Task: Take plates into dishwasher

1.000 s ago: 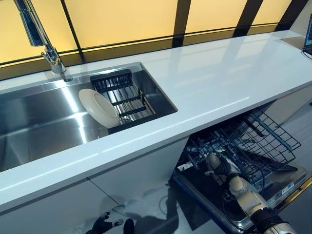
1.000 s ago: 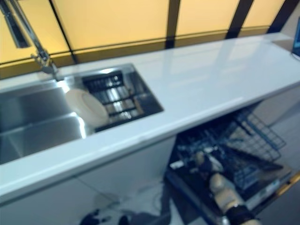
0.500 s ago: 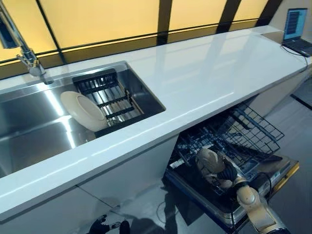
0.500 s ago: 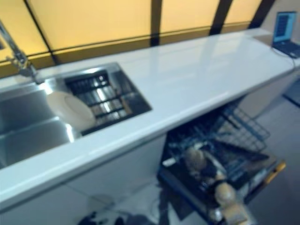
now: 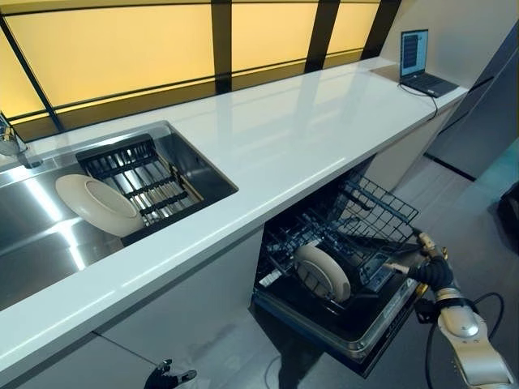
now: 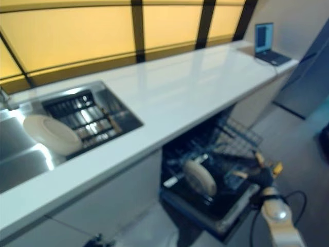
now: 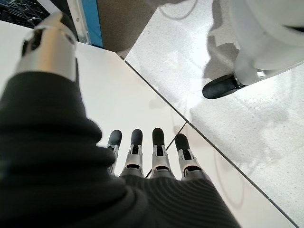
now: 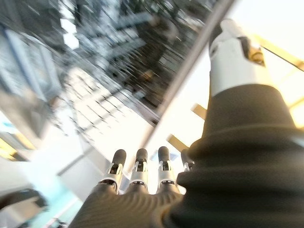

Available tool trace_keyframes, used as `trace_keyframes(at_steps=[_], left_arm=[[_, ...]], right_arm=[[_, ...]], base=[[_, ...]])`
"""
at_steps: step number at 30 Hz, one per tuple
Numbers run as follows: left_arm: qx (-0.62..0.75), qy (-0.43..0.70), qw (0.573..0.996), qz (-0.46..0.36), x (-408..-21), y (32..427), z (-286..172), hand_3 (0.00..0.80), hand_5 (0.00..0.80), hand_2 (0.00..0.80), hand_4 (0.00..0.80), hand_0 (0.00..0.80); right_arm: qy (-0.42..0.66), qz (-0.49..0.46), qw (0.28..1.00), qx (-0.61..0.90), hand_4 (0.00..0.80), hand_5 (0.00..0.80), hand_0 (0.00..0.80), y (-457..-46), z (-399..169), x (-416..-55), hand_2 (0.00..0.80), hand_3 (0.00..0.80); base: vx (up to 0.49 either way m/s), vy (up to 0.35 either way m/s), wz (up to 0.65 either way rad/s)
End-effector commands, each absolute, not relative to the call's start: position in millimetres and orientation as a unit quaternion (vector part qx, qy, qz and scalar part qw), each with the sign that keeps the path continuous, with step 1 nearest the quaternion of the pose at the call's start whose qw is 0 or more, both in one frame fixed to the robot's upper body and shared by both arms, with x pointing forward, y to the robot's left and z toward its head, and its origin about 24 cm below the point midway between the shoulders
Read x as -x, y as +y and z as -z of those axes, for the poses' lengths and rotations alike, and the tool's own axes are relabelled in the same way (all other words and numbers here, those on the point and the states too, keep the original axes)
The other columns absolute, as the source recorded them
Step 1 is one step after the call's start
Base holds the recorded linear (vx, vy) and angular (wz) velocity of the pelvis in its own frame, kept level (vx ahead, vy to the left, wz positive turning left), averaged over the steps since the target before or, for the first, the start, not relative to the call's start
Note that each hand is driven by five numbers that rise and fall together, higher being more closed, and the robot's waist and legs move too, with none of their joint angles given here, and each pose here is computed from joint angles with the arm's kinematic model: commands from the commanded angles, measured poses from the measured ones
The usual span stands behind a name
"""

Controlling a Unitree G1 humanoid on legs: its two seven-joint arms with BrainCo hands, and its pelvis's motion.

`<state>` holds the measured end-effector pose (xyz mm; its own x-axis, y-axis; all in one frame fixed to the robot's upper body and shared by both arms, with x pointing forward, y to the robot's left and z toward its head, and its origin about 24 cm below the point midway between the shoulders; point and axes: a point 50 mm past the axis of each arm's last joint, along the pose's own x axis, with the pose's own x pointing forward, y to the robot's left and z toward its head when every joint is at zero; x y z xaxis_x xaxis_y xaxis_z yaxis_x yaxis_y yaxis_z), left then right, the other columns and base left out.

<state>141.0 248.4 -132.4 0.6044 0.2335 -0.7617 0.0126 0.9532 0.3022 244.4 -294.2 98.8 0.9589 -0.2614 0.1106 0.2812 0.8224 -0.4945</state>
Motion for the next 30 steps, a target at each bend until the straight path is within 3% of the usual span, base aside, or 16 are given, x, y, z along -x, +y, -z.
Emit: trace_keyframes(at_steps=[1,12,22,30], left_arm=[[-0.145,0.449,0.878,-0.077,-137.5,254.6,134.2,0.0,0.0,0.0,0.0,0.0],[-0.128,0.49,0.86,-0.064,-102.7,248.4,148.3,0.0,0.0,0.0,0.0,0.0],[-0.124,0.49,0.86,-0.071,-92.3,254.0,148.3,0.0,0.0,0.0,0.0,0.0],[-0.162,0.5,0.85,-0.032,-101.7,255.3,147.1,0.0,0.0,0.0,0.0,0.0]], right_arm=[[-0.157,0.139,0.937,0.28,0.0,0.0,0.0,-292.1,-159.4,-245.5,0.0,0.0],[-0.27,0.102,0.914,0.284,0.0,0.0,0.0,-282.1,-211.2,-245.9,0.0,0.0],[-0.341,0.067,0.899,0.266,0.0,0.0,0.0,-267.2,-227.3,-234.5,0.0,0.0],[-0.345,0.056,0.903,0.252,0.0,0.0,0.0,-252.5,-228.3,-243.8,0.0,0.0]], base=[[0.015,-0.076,0.02],[0.058,0.025,0.23],[0.161,0.247,0.4],[0.144,0.255,0.75]])
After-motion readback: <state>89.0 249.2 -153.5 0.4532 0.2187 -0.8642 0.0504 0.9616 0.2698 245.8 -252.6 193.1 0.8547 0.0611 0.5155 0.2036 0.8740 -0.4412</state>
